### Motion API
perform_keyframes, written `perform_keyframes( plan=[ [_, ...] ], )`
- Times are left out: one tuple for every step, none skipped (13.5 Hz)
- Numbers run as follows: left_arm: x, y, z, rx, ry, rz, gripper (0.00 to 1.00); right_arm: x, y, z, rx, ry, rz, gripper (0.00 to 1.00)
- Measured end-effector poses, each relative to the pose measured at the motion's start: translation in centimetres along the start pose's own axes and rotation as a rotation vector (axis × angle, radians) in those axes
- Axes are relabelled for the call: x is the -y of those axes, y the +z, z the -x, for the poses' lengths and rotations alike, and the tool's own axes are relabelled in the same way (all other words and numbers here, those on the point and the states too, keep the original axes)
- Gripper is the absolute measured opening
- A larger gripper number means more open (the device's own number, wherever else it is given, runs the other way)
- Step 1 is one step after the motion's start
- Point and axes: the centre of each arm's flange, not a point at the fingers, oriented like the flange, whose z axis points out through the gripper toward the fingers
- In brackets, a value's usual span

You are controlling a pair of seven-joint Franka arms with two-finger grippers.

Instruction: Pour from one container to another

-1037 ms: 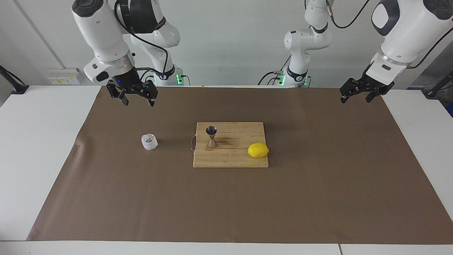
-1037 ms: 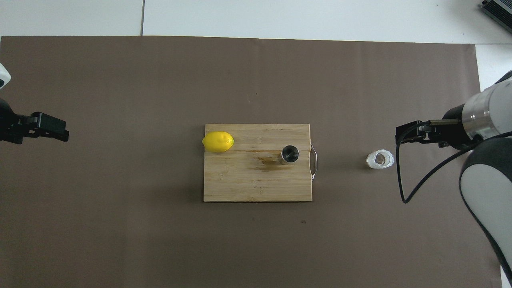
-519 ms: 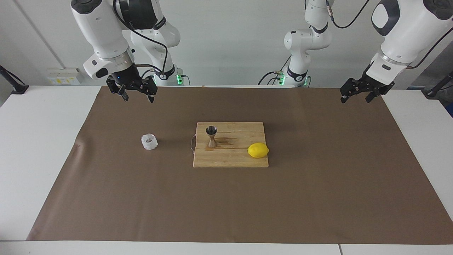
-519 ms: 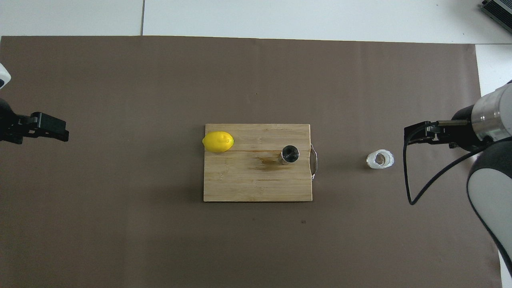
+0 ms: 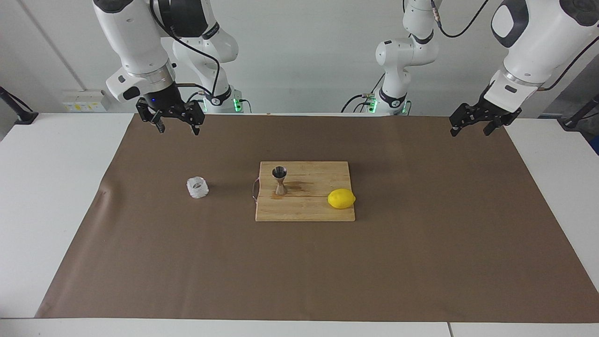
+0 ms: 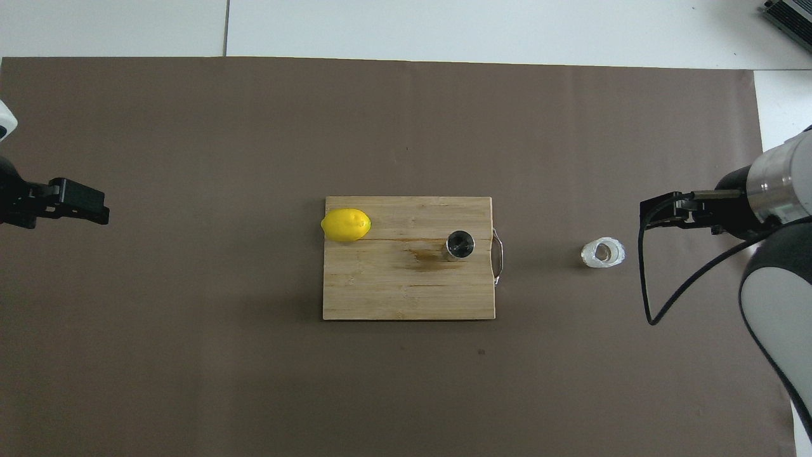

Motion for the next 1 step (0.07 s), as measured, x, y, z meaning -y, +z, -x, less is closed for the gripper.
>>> perform_keyframes(
  plan=[
    [0.0, 0.0, 0.0, 0.0, 0.0, 0.0, 1.0, 0.0, 0.03, -0.01, 0.001, 0.0, 0.0, 1.0]
  ],
)
